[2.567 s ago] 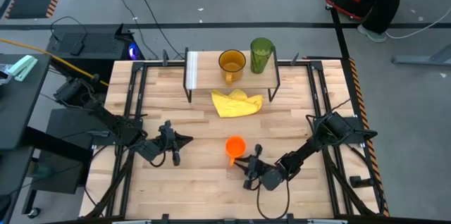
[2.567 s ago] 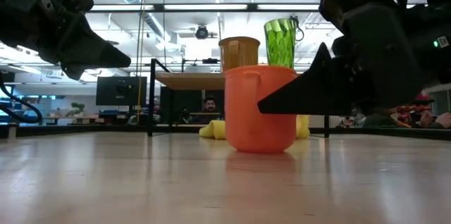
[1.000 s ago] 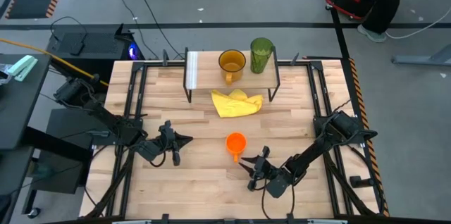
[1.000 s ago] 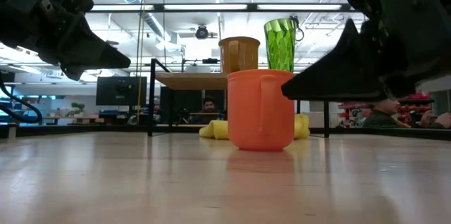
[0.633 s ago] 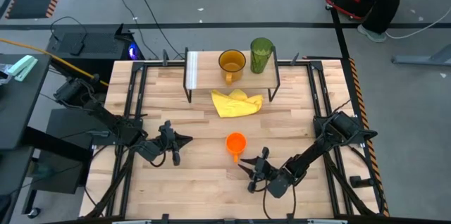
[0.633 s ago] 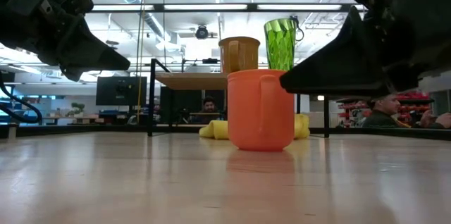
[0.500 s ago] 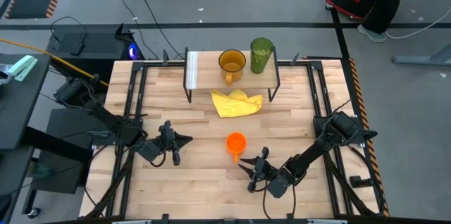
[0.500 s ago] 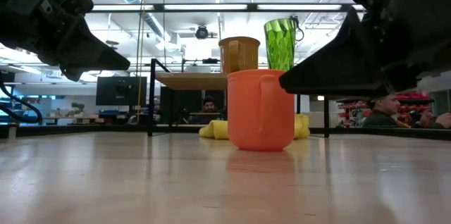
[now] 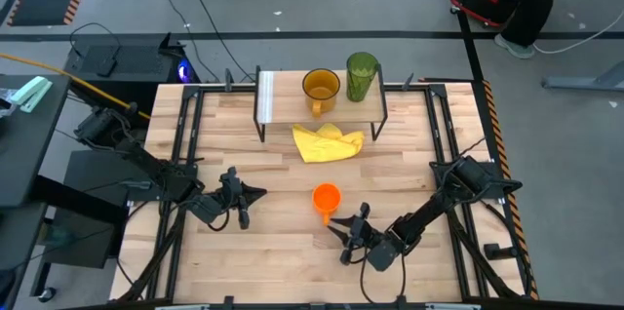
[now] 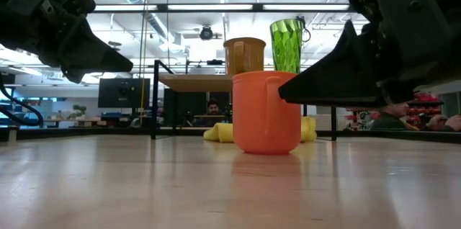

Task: Stack small to large cups/mugs on shelf
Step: Put the orange mug on the shelf

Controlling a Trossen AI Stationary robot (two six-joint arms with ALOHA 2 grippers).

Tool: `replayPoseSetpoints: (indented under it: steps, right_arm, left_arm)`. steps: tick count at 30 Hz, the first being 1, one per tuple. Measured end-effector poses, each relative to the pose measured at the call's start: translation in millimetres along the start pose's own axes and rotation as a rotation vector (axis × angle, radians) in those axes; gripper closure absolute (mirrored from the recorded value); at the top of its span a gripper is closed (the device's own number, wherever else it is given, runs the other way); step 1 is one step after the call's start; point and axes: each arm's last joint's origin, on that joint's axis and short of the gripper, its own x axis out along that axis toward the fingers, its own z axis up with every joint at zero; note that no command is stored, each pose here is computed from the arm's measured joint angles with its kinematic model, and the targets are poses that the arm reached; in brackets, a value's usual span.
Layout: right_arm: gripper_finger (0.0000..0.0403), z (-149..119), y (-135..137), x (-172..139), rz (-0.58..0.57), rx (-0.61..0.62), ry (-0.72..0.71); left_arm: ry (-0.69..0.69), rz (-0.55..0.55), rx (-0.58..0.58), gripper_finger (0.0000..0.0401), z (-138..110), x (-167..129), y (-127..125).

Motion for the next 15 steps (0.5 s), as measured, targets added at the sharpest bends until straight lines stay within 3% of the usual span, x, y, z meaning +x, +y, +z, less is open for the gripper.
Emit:
replayPoseSetpoints:
  steps: [15]
  right_arm:
    - [0.0292,2.9,-3.8,9.1,0.008,0.010,0.012]
  left_arm:
    - [0.001,0.000,0.001,0.0372,-0.1,0.0,0.1]
